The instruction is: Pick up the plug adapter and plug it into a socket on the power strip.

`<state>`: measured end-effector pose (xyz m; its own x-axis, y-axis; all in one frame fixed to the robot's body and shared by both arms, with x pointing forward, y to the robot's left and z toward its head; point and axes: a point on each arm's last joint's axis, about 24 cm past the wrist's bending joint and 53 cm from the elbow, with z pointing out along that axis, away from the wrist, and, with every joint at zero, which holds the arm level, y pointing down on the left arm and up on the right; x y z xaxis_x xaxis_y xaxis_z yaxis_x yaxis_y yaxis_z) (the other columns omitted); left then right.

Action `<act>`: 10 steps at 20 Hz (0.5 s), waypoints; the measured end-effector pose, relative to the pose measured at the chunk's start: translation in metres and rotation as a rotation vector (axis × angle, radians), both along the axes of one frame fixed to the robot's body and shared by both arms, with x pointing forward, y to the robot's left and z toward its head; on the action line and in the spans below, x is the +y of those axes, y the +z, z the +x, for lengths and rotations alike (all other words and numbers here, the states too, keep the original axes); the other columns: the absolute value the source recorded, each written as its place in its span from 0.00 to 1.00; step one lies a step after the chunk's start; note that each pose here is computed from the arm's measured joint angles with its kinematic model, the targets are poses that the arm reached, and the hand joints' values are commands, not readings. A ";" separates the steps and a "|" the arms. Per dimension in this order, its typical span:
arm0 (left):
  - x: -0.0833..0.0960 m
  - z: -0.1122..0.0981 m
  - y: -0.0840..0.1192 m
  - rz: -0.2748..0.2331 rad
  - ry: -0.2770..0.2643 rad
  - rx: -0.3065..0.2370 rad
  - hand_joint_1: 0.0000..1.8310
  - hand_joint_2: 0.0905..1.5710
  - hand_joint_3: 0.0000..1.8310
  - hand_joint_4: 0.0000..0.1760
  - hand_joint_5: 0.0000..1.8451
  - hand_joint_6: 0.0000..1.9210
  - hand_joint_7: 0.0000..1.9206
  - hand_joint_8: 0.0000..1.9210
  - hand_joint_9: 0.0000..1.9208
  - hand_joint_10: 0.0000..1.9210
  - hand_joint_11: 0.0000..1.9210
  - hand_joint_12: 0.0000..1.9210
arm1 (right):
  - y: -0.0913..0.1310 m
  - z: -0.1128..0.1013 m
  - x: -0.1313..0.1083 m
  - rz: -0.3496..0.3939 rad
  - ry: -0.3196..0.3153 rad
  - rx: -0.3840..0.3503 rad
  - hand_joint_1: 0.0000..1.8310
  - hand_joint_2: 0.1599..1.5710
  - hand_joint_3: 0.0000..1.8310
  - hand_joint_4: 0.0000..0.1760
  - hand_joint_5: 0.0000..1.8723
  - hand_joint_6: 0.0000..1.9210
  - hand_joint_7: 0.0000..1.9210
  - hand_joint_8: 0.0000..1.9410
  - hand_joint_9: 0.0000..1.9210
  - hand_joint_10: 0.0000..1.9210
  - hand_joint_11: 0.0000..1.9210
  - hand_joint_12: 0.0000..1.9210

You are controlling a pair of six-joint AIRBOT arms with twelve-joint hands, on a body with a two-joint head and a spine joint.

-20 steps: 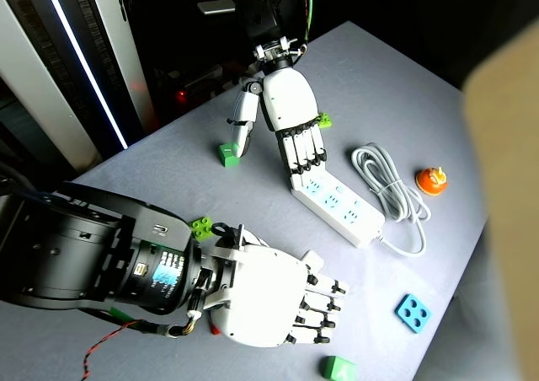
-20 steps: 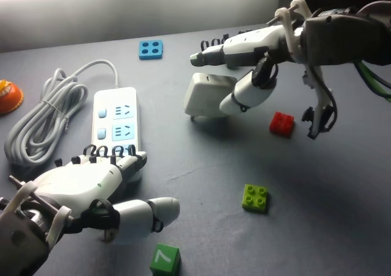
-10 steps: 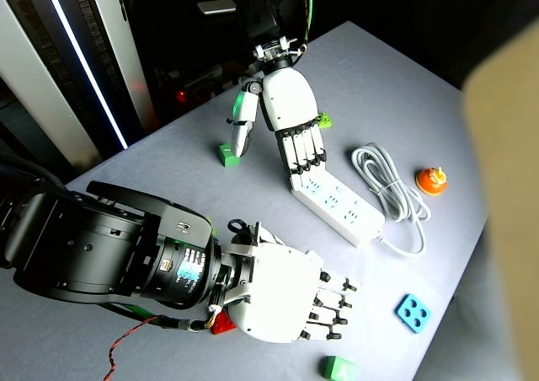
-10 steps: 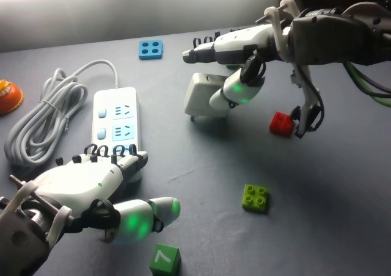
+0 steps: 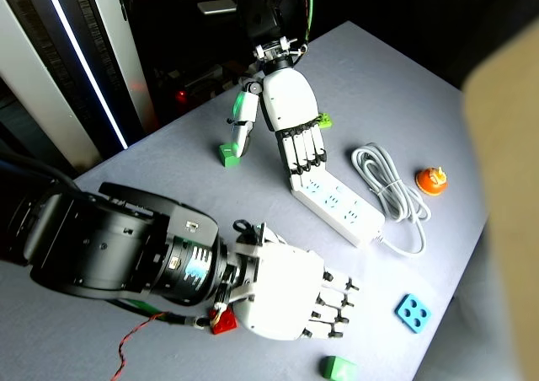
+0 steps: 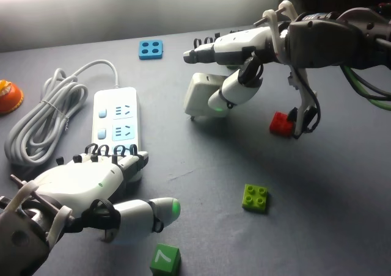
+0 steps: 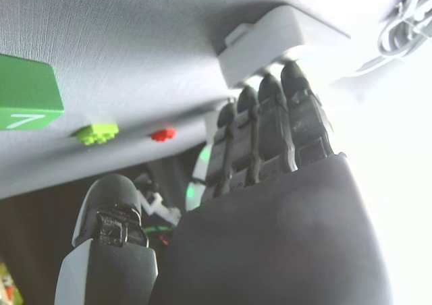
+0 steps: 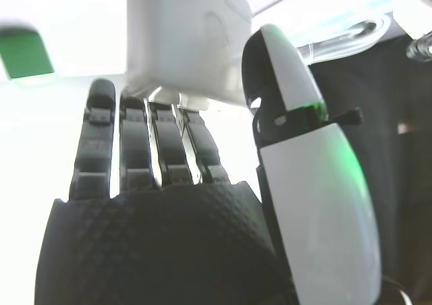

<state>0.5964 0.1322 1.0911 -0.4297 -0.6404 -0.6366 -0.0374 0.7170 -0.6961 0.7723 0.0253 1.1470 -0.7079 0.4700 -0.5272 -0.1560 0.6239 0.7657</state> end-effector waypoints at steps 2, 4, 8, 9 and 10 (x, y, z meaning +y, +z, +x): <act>0.000 0.000 0.000 0.000 0.000 0.000 0.00 0.76 0.00 0.00 0.04 0.00 0.06 0.00 0.05 0.00 0.00 0.17 | -0.002 0.000 0.001 -0.002 0.000 0.004 0.53 0.75 0.00 0.00 0.01 0.00 0.00 0.00 0.00 0.00 0.00 0.08; 0.000 0.000 0.000 -0.001 0.000 0.000 0.01 0.76 0.00 0.00 0.04 0.00 0.06 0.00 0.05 0.00 0.00 0.16 | -0.002 0.000 0.002 0.000 0.000 0.006 0.50 0.76 0.00 0.00 0.00 0.00 0.00 0.00 0.00 0.00 0.00 0.05; 0.000 0.000 0.000 -0.003 0.000 0.000 0.01 0.76 0.00 0.00 0.04 0.00 0.06 0.00 0.05 0.00 0.00 0.16 | -0.007 -0.001 0.001 -0.006 0.000 0.014 0.53 0.74 0.00 0.00 0.02 0.00 0.00 0.00 0.01 0.00 0.00 0.14; 0.000 0.000 0.000 -0.002 0.000 -0.001 0.01 0.76 0.00 0.00 0.05 0.00 0.06 0.00 0.05 0.00 0.00 0.15 | -0.008 -0.002 0.002 -0.005 0.001 0.018 0.52 0.75 0.00 0.00 0.01 0.00 0.00 0.00 0.01 0.00 0.00 0.14; 0.000 -0.001 -0.001 -0.001 -0.001 0.001 0.00 0.76 0.00 0.00 0.04 0.00 0.06 0.00 0.05 0.00 0.00 0.14 | -0.008 -0.002 0.002 -0.004 0.001 0.018 0.53 0.74 0.00 0.00 0.02 0.00 0.01 0.00 0.01 0.00 0.00 0.15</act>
<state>0.5957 0.1325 1.0900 -0.4308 -0.6407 -0.6356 -0.0371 0.7163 -0.6969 0.7707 0.0273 1.1394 -0.7178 0.4669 -0.5165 -0.1430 0.6271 0.7657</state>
